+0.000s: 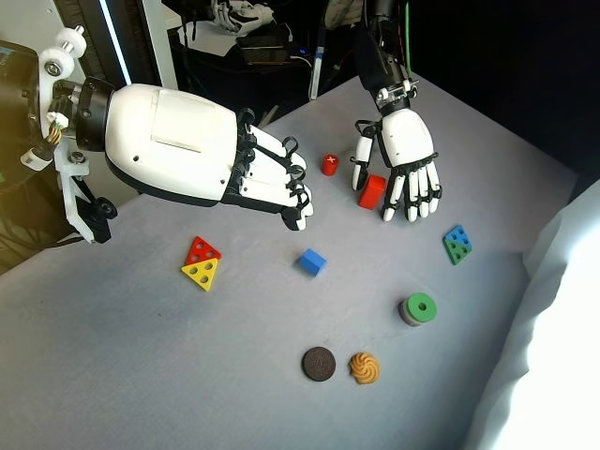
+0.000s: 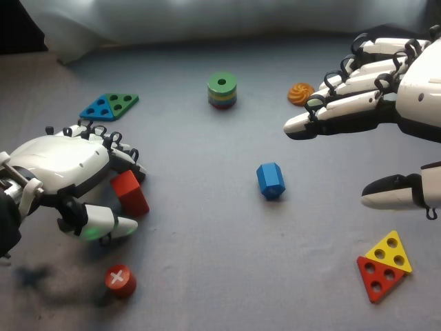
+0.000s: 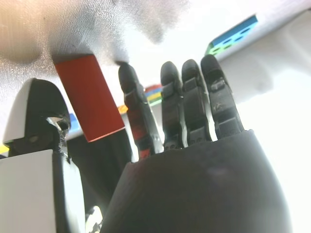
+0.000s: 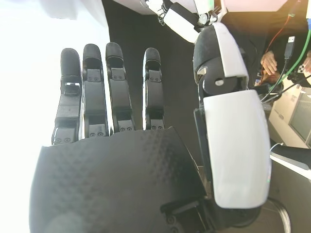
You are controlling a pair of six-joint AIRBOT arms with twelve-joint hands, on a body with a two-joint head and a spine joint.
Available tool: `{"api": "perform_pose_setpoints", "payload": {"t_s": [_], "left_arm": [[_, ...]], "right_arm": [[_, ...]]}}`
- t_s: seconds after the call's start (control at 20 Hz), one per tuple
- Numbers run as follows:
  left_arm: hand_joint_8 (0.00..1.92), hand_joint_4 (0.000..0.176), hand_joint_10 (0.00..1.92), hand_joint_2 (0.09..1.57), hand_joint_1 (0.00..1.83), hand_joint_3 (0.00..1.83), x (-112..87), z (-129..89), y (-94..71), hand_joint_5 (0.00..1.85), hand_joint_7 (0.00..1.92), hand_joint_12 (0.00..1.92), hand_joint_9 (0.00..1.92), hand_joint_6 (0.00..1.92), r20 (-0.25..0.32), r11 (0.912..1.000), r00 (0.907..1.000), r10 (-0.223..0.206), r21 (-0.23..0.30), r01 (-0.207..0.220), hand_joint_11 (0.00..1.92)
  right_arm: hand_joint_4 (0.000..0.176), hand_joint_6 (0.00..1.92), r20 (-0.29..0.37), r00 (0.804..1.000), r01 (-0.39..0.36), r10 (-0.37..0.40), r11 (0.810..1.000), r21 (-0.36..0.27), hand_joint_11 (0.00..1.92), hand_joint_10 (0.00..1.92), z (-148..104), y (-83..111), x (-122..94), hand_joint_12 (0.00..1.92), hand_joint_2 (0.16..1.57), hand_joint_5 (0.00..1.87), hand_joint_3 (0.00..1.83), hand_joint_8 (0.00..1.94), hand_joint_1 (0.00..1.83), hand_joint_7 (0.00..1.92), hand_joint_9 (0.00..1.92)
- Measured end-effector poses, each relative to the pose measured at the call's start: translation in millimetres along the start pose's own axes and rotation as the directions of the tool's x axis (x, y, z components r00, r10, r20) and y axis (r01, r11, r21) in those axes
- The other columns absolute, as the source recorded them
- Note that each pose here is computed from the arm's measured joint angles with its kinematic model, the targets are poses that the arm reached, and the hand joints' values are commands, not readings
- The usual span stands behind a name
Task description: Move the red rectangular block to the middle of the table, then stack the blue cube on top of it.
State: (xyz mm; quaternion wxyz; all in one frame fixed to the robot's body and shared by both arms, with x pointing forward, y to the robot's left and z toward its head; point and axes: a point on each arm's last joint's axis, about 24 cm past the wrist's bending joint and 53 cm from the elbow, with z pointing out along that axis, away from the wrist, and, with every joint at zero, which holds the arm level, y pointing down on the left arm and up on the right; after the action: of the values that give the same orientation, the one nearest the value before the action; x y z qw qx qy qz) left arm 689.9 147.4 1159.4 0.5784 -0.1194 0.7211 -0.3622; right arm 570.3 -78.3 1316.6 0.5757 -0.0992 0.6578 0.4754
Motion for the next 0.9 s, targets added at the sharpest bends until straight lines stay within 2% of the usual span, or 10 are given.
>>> {"api": "perform_pose_setpoints", "payload": {"t_s": [0.25,0.45,0.6,0.65,0.7,0.75,0.8,0.85,0.9], "left_arm": [[0.0,0.107,0.0,1.05,0.77,0.0,-2.4,0.9,0.8,0.72,0.36,0.39,0.21,0.01,0.007,0.9998,0.9999,-0.011,-0.014,0.011,0.0],[0.0,0.101,0.0,1.03,0.81,0.0,-2.7,1.0,0.4,0.74,0.37,0.45,0.2,0.01,0.008,0.9998,0.9999,-0.014,-0.014,0.014,0.0],[0.01,0.106,0.01,1.02,0.81,0.0,-0.9,0.3,-1.8,0.75,0.4,0.47,0.22,0.01,0.006,0.9998,0.9998,-0.018,-0.011,0.018,0.0],[0.0,0.098,0.0,1.01,0.83,0.0,-1.0,0.3,-1.8,0.75,0.39,0.47,0.22,0.01,0.006,0.9998,0.9998,-0.019,-0.011,0.019,0.0],[0.0,0.105,0.0,1.01,0.83,0.0,-1.0,0.3,-1.8,0.76,0.39,0.47,0.22,0.01,0.006,0.9998,0.9998,-0.019,-0.011,0.019,0.0],[0.0,0.098,0.0,1.01,0.83,0.0,-1.3,0.5,-2.2,0.76,0.39,0.47,0.22,0.01,0.007,0.9998,0.9998,-0.019,-0.01,0.019,0.0],[0.0,0.107,0.01,1.02,0.82,0.0,-1.2,0.5,-2.2,0.76,0.4,0.49,0.23,0.01,0.006,0.9997,0.9998,-0.02,-0.01,0.02,0.0],[0.0,0.107,0.01,1.02,0.83,0.0,-1.2,0.5,-2.1,0.76,0.4,0.49,0.23,0.01,0.006,0.9997,0.9998,-0.02,-0.011,0.02,0.0],[0.0,0.099,0.01,1.02,0.83,0.0,-1.3,0.5,-2.3,0.76,0.4,0.5,0.23,0.01,0.006,0.9997,0.9998,-0.02,-0.01,0.02,0.0]], "right_arm": [[0.0,0.0,0.0,1.0,0.0,0.0,1.0,0.0,0.0,0.0,0.0,-0.1,0.1,0.88,1.13,0.33,0.0,0.0,0.67,0.34,0.31],[0.0,0.0,0.0,1.0,0.0,0.0,1.0,0.0,0.0,0.0,0.0,0.0,0.0,0.92,1.13,0.33,0.0,0.0,0.68,0.33,0.31],[0.0,0.0,0.0,1.0,0.0,0.0,1.0,0.0,0.0,0.0,0.0,0.0,0.0,0.89,1.13,0.33,0.0,0.0,0.68,0.33,0.31],[0.0,0.0,0.0,1.0,0.0,0.0,1.0,0.0,0.0,0.0,0.0,0.0,0.0,0.91,1.13,0.33,0.0,0.0,0.68,0.33,0.31],[0.0,0.0,0.0,1.0,0.0,0.0,1.0,0.0,0.0,0.0,0.0,0.0,0.0,0.9,1.13,0.33,0.0,0.0,0.69,0.33,0.3],[0.0,0.0,0.0,1.0,0.0,0.0,1.0,0.0,0.0,0.0,0.0,-0.1,0.1,0.9,1.12,0.34,0.0,0.0,0.69,0.33,0.3],[0.0,0.01,0.0,1.0,0.0,0.0,1.0,0.0,0.0,0.0,0.0,0.0,0.0,0.9,1.12,0.34,0.0,0.0,0.69,0.34,0.31],[0.0,0.01,0.0,1.0,0.0,0.0,1.0,0.0,0.0,0.01,0.0,0.1,0.0,0.91,1.13,0.35,0.0,0.01,0.68,0.35,0.31],[0.0,0.01,0.0,1.0,0.0,0.0,1.0,0.0,0.0,0.01,0.0,0.1,-0.1,0.91,1.13,0.35,0.0,0.01,0.68,0.35,0.32]]}}
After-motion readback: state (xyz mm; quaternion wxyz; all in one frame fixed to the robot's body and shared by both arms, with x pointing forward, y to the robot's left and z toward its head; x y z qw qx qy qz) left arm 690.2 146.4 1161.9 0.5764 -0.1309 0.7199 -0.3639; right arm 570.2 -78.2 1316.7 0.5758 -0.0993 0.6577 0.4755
